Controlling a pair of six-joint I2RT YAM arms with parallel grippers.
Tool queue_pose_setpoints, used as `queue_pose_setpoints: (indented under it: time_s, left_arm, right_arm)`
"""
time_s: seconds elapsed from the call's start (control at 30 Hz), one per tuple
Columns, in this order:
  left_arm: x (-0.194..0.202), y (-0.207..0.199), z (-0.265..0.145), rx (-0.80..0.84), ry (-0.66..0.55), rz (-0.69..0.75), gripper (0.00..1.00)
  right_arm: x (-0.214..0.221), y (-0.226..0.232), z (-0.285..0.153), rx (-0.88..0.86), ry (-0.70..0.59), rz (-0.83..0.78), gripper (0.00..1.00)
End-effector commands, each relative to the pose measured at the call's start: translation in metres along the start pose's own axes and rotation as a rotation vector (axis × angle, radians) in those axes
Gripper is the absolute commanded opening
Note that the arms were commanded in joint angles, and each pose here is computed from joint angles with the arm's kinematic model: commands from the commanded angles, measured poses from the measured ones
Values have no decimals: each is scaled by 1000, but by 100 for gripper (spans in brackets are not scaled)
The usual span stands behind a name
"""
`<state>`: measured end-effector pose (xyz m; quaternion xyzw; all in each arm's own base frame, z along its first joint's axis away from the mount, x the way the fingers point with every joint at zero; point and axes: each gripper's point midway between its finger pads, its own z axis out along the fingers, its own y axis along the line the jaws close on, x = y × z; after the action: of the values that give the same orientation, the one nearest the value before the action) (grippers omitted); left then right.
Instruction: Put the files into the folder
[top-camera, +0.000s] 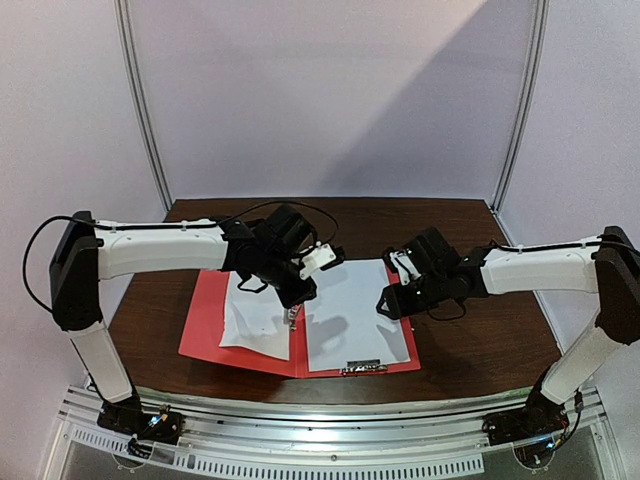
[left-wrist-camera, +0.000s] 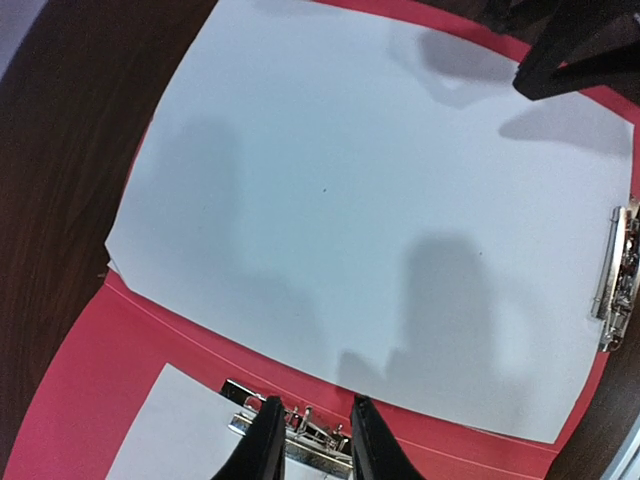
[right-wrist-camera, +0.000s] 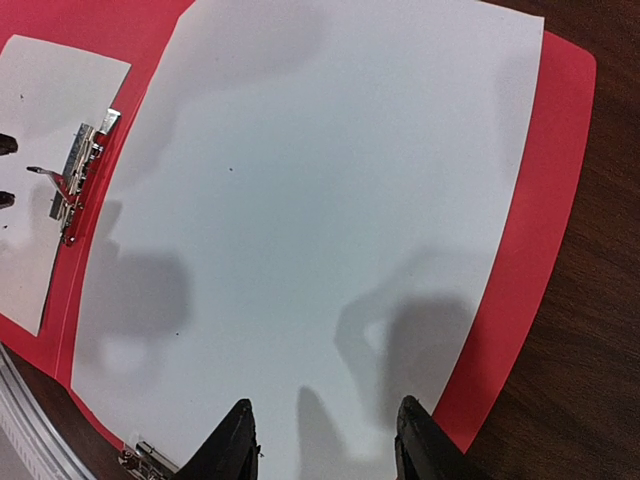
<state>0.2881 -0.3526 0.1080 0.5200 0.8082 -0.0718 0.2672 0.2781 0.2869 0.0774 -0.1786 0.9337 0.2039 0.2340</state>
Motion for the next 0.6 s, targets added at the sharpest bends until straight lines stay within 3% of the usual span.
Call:
queue_pose_setpoints:
  time_s: [0.0,0.57]
  left_arm:
    - [13,-3,9,-5,45,15,23]
    - [24,-4,19,-7,84,28,19]
  right_arm:
    - [3,1,2,-9,12,12,46]
    - [6,2,6,-20,33,13,46]
